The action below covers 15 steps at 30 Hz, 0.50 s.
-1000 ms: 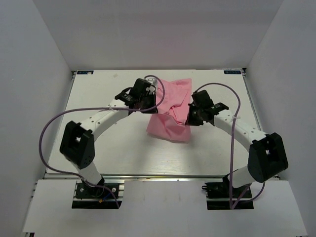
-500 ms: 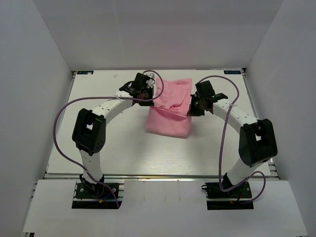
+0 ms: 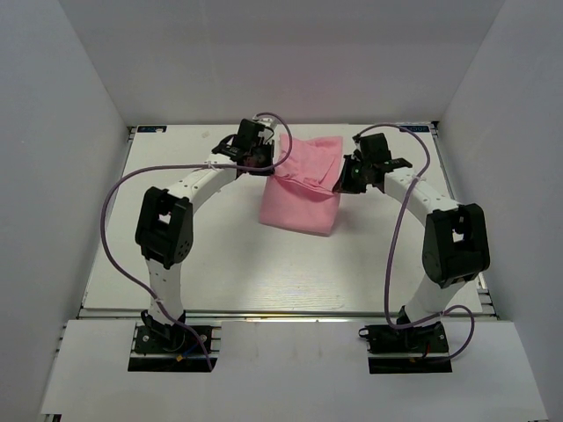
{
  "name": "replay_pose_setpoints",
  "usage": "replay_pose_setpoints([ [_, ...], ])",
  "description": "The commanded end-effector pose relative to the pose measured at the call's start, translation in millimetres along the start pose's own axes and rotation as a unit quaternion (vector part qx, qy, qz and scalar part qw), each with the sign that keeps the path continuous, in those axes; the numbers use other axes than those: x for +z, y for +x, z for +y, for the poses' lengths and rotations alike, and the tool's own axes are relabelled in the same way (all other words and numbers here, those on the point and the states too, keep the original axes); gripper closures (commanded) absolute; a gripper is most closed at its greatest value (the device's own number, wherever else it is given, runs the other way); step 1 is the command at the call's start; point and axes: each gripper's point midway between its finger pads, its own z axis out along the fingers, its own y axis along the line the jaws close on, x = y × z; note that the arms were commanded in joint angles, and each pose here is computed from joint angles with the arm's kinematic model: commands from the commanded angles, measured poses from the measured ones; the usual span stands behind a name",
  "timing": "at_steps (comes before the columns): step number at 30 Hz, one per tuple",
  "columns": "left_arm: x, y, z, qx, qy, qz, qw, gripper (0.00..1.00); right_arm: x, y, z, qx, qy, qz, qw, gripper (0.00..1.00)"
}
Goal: Fold and stack the t-shirts
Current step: Fold the folded rectangular tshirt in 1/3 of the way
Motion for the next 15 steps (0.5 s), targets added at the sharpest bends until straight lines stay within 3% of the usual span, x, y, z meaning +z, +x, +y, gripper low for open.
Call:
replay_pose_setpoints([
  [1, -5, -34, -4, 0.009, 0.013, -0.045, 0.999, 1.0, 0, -26, 10, -0.016, -0.03, -0.029, 0.999, 1.0],
  [15, 49, -29, 18, -0.01, 0.006, -0.039, 0.999, 0.97, 39, -46, -12, 0.0, -0.029, -0.033, 0.999, 1.0],
])
